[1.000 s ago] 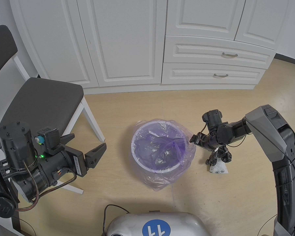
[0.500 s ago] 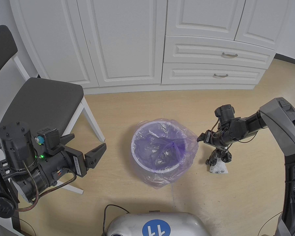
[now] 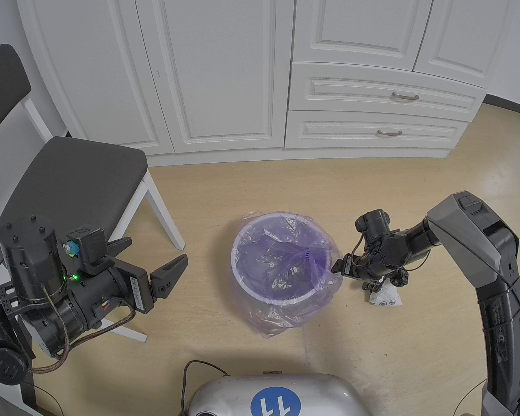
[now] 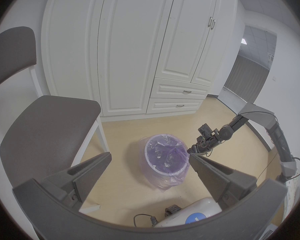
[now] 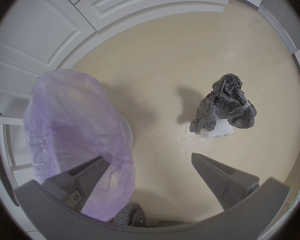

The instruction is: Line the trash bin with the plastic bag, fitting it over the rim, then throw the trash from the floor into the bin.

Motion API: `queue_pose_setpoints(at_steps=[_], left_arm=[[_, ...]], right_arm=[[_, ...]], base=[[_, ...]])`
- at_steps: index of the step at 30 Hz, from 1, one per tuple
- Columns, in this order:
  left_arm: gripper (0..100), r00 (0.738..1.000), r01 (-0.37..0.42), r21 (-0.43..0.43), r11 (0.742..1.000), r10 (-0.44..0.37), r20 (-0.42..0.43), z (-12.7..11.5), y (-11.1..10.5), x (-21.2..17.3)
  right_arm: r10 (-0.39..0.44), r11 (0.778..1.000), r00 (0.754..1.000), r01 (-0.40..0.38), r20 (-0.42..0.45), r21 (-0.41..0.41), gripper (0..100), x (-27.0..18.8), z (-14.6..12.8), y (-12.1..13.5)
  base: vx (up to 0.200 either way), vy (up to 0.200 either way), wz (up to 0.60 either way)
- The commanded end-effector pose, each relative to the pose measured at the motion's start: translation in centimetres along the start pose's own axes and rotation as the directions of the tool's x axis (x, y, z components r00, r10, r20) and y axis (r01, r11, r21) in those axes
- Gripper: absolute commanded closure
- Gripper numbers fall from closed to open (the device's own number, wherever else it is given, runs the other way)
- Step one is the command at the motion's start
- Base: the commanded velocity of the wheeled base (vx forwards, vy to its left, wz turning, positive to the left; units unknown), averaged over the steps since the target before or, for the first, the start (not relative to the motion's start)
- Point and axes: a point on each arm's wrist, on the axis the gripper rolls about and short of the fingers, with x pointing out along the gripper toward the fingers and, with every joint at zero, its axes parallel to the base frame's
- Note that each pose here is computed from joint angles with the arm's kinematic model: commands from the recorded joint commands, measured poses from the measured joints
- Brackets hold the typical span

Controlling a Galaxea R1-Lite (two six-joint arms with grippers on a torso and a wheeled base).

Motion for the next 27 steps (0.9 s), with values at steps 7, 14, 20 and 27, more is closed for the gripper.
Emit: queue_pose_setpoints(at_steps=[7, 14, 20, 27], left_arm=[[0, 1.0, -0.003, 0.002, 1.0, 0.003, -0.011, -0.4, -0.1, 0.6], [0, 1.0, -0.002, 0.0, 1.0, 0.002, -0.001, -0.7, -0.1, 1.0], [0, 1.0, -0.001, -0.002, 1.0, 0.001, 0.007, -0.7, -0.1, 1.0], [0, 1.0, -0.001, -0.004, 1.0, 0.001, 0.01, -0.6, -0.1, 1.1]], right_arm=[[-0.07, 0.998, 0.997, 0.07, 0.017, 0.007, 0, 3.7, -0.7, -0.5], [-0.084, 0.995, 0.994, 0.079, 0.075, 0.067, 0, 4.8, -0.2, 0.3], [-0.06, 0.981, 0.987, 0.03, 0.148, 0.193, 0, 4.5, 1.4, 1.8], [-0.065, 0.98, 0.986, 0.035, 0.151, 0.197, 0, 2.2, 2.5, 1.5]], base=[[0.0, 0.0, 0.0], [0.0, 0.0, 0.0], [0.0, 0.0, 0.0], [0.0, 0.0, 0.0]])
